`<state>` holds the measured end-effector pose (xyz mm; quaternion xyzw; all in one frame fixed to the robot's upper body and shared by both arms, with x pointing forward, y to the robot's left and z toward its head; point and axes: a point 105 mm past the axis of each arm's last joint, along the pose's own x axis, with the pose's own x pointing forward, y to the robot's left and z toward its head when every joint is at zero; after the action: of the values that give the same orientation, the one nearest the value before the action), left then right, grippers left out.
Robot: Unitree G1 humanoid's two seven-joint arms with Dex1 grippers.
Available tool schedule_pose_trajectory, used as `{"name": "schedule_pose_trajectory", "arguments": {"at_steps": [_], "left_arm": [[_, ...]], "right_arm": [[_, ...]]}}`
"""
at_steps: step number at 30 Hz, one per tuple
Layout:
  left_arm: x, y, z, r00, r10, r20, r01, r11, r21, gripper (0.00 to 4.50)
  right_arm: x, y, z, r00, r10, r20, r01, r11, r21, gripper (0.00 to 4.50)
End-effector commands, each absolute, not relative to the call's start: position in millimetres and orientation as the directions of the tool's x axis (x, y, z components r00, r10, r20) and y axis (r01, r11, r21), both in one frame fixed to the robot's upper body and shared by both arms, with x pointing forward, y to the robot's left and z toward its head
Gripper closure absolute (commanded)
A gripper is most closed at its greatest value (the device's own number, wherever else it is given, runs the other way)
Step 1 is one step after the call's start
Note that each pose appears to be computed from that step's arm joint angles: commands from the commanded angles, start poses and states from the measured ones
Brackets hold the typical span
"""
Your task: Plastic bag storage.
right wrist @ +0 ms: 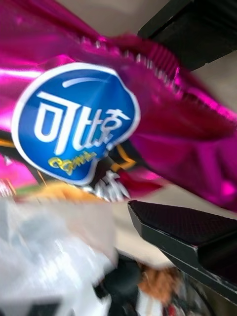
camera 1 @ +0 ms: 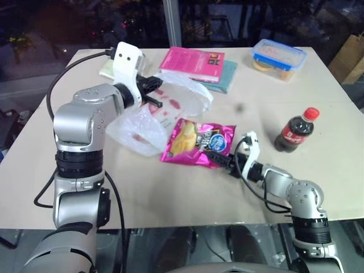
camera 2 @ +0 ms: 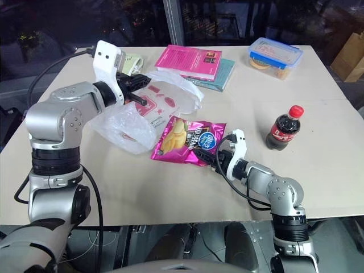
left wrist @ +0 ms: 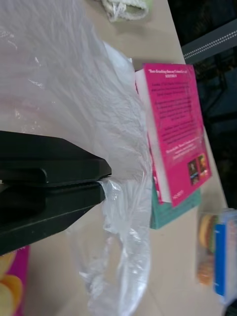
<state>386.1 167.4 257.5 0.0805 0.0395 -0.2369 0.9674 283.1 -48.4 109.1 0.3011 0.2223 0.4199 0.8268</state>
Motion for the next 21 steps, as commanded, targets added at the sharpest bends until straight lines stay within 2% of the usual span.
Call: {"name": "schedule_pose_trajectory", "arguments": {"at_steps": [1, 5, 10, 13, 15, 19, 21], "left_arm": [[382.9, 165.0, 273.4, 0.882, -0.468, -0.055, 0.471, 0.870, 0.147, 4.50], [382.6, 162.1, 272.4, 0.878, -0.475, -0.057, 0.478, 0.866, 0.146, 4.50], [380.7, 163.8, 271.9, 0.881, -0.471, -0.055, 0.474, 0.870, 0.140, 4.50], [379.9, 165.7, 271.5, 0.884, -0.464, -0.054, 0.466, 0.874, 0.139, 4.50], [379.2, 166.5, 270.9, 0.887, -0.459, -0.054, 0.462, 0.876, 0.138, 4.50], [378.2, 167.3, 269.5, 0.890, -0.453, -0.054, 0.456, 0.880, 0.134, 4.50], [377.5, 167.3, 268.7, 0.890, -0.452, -0.055, 0.455, 0.880, 0.133, 4.50]], "right_arm": [[282.6, -42.9, 118.7, 0.548, 0.829, -0.113, -0.594, 0.480, 0.646, 0.65], [307.7, -43.6, 100.7, 0.638, 0.743, -0.201, -0.551, 0.623, 0.556, 0.65], [319.3, -35.5, 100.4, 0.644, 0.746, -0.167, -0.557, 0.607, 0.566, 0.65], [318.0, -28.6, 100.1, 0.622, 0.767, -0.158, -0.580, 0.587, 0.565, 1.49], [317.6, -25.9, 99.7, 0.615, 0.774, -0.153, -0.595, 0.582, 0.554, 2.53], [317.4, -24.9, 98.4, 0.612, 0.775, -0.157, -0.617, 0.592, 0.519, 4.32], [316.9, -25.3, 99.1, 0.614, 0.774, -0.153, -0.620, 0.593, 0.513, 4.43]]}}
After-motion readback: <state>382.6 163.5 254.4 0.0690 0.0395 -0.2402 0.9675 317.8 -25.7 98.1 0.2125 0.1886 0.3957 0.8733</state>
